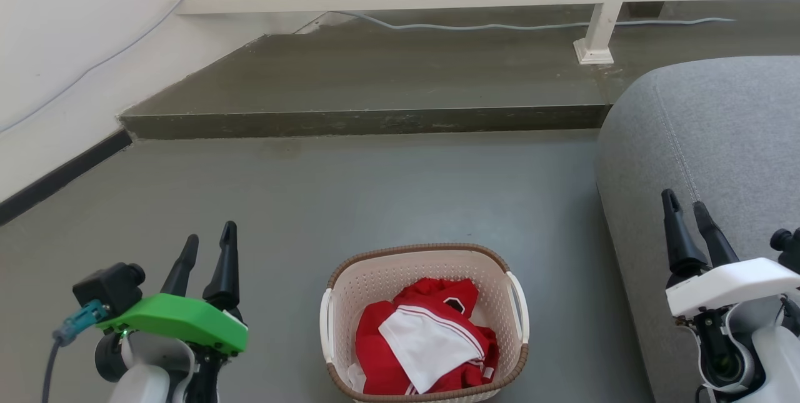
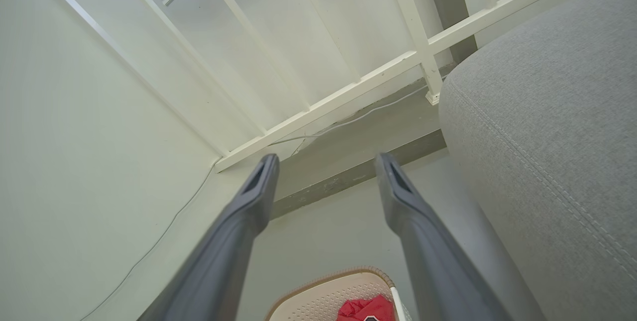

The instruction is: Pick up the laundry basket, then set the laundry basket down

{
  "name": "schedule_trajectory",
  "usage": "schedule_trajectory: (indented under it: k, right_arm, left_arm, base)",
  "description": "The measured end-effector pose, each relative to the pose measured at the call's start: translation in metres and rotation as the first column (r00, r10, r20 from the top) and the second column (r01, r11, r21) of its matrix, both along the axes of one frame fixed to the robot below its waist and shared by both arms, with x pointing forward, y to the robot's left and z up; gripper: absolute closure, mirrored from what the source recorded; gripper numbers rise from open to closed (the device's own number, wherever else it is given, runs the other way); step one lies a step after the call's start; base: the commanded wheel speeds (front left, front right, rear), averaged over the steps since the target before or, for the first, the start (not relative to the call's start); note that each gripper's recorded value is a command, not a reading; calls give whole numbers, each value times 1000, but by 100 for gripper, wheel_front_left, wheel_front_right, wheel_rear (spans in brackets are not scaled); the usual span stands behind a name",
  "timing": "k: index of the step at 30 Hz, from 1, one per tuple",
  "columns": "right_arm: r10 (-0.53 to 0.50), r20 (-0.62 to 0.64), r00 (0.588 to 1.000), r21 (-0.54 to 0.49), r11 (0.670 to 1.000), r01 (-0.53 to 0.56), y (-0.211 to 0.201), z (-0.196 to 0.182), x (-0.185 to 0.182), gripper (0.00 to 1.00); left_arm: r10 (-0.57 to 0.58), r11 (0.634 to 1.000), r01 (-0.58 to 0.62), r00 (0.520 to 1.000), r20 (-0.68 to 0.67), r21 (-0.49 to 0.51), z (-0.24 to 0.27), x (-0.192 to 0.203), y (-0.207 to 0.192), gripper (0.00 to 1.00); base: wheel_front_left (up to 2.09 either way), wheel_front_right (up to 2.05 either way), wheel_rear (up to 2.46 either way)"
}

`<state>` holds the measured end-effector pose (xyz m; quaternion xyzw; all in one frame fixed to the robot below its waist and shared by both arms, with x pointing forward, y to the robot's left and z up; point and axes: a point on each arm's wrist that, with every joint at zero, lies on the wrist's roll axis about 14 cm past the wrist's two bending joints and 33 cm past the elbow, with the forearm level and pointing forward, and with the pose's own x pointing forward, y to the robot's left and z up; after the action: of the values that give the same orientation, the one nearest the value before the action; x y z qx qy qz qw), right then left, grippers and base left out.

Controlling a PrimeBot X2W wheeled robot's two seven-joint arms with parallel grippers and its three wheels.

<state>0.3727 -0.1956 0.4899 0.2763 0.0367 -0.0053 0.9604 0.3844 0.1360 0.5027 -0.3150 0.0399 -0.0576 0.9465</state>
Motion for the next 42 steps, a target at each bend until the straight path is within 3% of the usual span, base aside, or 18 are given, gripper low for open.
schedule_trajectory:
  k: [16, 26, 42]
  right_arm:
    - [56, 2, 998, -227, 972, -54, 18, -7, -5, 0]
    - [87, 8, 996, -388, 919, -77, 25, -13, -12, 0]
    - [140, 48, 989, -547, 832, -92, 36, -10, -14, 0]
  left_arm:
    - [-35, 976, 25, 998, 44, 216, -2, -4, -16, 0]
    - [-67, 924, 32, 995, 79, 380, -6, -8, -26, 0]
    - [-89, 849, -10, 983, 161, 528, 3, -10, -30, 0]
  base:
    - [0, 0, 0]
    - [0, 0, 0]
    - [0, 0, 0]
